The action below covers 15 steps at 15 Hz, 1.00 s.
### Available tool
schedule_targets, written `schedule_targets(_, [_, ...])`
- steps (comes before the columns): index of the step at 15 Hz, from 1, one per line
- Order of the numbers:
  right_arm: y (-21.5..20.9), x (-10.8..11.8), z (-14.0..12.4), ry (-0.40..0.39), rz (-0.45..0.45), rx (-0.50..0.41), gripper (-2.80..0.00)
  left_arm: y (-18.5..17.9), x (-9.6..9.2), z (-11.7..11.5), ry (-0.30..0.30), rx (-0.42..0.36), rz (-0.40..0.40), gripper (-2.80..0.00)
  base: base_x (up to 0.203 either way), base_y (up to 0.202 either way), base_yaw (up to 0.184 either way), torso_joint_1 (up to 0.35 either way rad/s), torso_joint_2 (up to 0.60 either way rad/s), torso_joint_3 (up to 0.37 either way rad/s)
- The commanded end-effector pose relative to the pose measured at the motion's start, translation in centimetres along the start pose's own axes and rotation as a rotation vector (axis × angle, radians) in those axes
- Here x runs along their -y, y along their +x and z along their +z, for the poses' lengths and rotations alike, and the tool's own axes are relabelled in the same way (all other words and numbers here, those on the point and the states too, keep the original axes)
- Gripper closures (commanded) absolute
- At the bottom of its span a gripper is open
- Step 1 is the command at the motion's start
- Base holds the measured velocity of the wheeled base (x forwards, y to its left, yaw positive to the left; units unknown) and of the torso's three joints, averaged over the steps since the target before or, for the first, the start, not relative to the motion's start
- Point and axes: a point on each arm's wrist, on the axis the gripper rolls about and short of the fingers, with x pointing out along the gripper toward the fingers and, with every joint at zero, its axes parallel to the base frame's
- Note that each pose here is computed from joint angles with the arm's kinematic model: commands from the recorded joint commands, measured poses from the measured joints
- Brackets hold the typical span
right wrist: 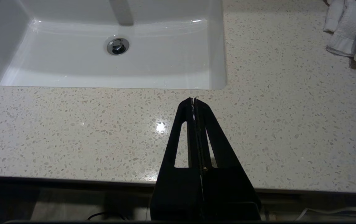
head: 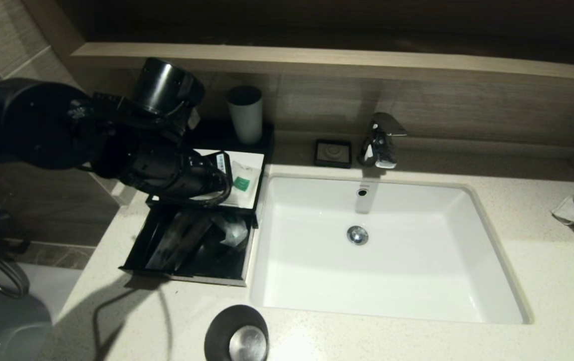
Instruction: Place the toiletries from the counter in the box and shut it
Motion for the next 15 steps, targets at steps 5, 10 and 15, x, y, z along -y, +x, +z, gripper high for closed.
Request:
schedule_targets(5, [0.0, 0.0, 0.0, 0.0, 0.0, -0.002, 0.0, -0.2, 0.0, 0.0, -0.003, 0.003, 0.0, -2.8, 0.0, 0.0, 0.0, 0.0, 0.0, 0.0])
schedule_targets(10, [0.0, 0.0, 0.0, 0.0, 0.0, -0.002, 0.0, 0.7, 0.0, 0.0, -0.006, 0.003, 0.003, -2.8, 0.0, 0.0, 0.0, 0.0, 0.0, 0.0])
schedule_targets(15, [0.0, 0.0, 0.0, 0.0, 0.0, 0.0, 0.0, 1.9, 0.1, -0.2, -0.004, -0.009, 0.009, -2.8, 0.0, 0.0, 0.0, 0.0, 0.0, 0.0])
